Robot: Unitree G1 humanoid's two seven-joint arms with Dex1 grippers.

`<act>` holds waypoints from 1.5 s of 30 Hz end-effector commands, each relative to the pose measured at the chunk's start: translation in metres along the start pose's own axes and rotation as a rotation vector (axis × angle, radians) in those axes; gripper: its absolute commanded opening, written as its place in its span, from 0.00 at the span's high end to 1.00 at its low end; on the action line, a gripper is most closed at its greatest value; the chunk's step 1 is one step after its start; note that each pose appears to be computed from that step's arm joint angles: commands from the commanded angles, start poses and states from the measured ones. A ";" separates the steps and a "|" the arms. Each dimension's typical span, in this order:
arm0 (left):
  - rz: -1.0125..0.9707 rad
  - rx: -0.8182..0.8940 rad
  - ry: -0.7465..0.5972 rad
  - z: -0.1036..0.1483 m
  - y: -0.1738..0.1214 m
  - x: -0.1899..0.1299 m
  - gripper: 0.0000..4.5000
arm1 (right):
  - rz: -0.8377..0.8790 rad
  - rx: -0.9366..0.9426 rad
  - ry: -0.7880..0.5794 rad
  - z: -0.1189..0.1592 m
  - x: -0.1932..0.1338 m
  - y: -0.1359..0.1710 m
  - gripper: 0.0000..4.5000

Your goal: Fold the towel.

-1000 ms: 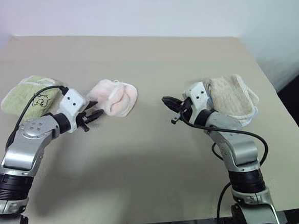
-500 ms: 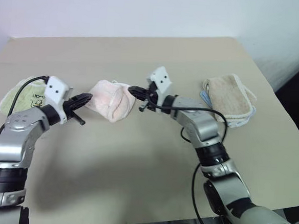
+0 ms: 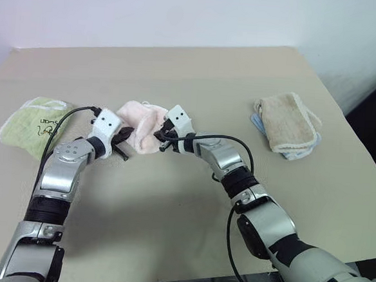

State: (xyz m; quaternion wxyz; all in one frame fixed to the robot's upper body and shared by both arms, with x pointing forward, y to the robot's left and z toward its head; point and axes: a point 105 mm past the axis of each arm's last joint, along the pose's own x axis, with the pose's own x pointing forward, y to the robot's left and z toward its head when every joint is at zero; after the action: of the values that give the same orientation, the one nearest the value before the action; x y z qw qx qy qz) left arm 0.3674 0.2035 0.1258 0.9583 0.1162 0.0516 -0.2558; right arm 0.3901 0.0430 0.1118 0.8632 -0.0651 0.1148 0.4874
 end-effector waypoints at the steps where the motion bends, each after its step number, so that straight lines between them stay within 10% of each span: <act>1: -0.025 -0.118 -0.248 0.059 0.009 -0.021 0.99 | -0.002 -0.034 -0.154 0.038 -0.018 -0.005 1.00; 8: 0.071 -0.260 -0.306 0.077 0.039 -0.040 0.86 | -0.015 -0.065 -0.249 0.050 -0.069 -0.004 1.00; 20: 0.014 -0.479 0.061 0.004 0.053 -0.008 0.01 | -0.163 -0.051 -0.246 0.040 -0.110 -0.023 1.00; 32: -0.288 -0.455 0.133 0.001 0.020 0.011 0.01 | -0.199 -0.026 -0.238 0.028 -0.114 -0.016 1.00; 45: -0.206 -0.560 0.042 -0.001 0.023 0.003 0.89 | -0.217 -0.013 -0.219 0.021 -0.118 -0.015 1.00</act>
State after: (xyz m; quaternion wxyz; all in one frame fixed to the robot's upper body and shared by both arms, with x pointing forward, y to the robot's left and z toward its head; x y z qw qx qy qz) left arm 0.3809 0.2194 0.1133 0.9156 -0.1472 0.1828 -0.3265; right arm 0.3505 -0.0586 0.1502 0.9192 -0.0276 0.0339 0.3914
